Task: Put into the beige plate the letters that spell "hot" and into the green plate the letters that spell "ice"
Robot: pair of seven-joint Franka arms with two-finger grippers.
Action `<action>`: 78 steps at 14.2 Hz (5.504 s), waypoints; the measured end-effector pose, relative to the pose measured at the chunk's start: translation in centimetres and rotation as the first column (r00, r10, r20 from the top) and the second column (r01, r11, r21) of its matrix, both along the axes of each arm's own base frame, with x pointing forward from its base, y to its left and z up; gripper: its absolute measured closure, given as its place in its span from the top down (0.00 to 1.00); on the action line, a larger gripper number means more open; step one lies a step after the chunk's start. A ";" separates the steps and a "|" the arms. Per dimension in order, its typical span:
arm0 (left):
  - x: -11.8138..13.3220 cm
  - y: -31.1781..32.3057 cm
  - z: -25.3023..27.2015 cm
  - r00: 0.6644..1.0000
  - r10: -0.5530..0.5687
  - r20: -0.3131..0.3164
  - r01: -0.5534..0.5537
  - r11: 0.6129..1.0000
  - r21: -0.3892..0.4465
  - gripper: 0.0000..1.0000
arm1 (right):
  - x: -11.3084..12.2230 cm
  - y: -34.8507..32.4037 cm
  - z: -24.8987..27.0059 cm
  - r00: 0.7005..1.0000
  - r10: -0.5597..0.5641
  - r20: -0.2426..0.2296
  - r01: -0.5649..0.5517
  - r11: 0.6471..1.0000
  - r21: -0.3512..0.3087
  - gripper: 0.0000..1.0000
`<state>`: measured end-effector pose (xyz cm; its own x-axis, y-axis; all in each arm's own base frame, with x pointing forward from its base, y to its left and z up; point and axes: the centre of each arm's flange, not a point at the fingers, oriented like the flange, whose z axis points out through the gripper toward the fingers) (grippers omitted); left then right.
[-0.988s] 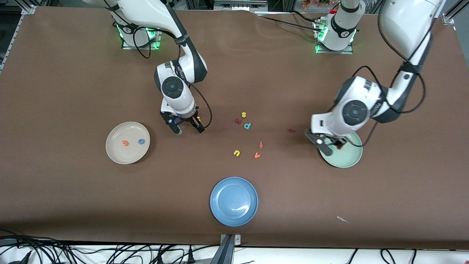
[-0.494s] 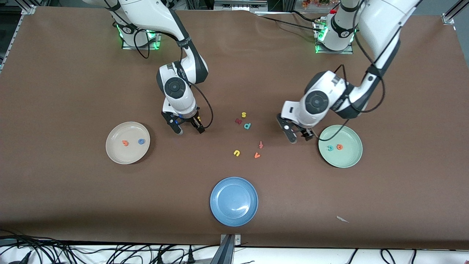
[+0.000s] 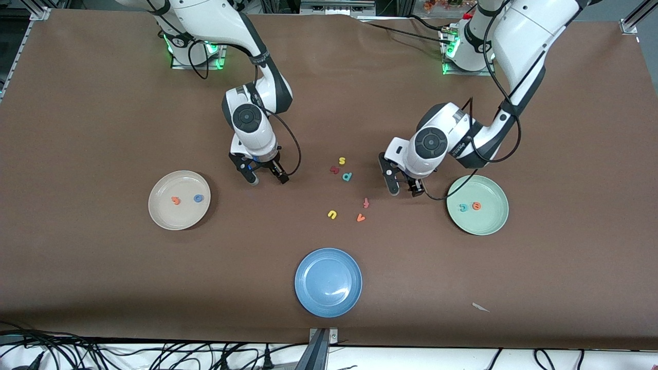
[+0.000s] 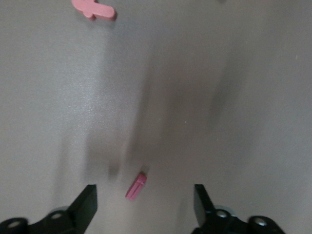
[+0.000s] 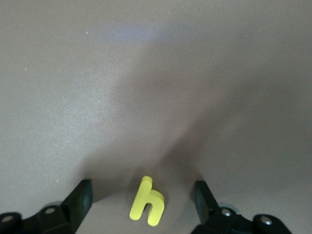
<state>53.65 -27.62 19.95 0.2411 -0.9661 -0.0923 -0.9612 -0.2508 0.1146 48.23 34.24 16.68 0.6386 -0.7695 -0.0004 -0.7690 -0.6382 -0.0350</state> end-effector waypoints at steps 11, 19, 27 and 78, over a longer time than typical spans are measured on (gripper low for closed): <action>-0.2 0.4 -2.1 0.989 -0.142 0.044 0.141 0.990 0.028 0.51 | -0.7 0.7 0.7 1.000 0.016 0.002 -0.016 1.000 0.017 0.57; -0.2 0.9 -2.6 0.990 -0.135 0.047 0.134 0.991 0.017 0.10 | -0.8 0.6 0.7 0.999 0.047 0.000 -0.047 0.999 0.015 0.50; 1.9 2.4 1.7 0.994 -0.097 0.054 0.092 0.992 0.086 0.10 | -0.8 0.5 0.8 0.998 0.064 0.001 -0.064 0.998 0.015 0.41; 5.1 20.3 40.4 0.414 0.898 0.148 -0.904 0.424 -0.049 1.00 | 13.9 -17.4 15.3 0.738 0.667 -0.097 -0.662 0.745 0.083 1.00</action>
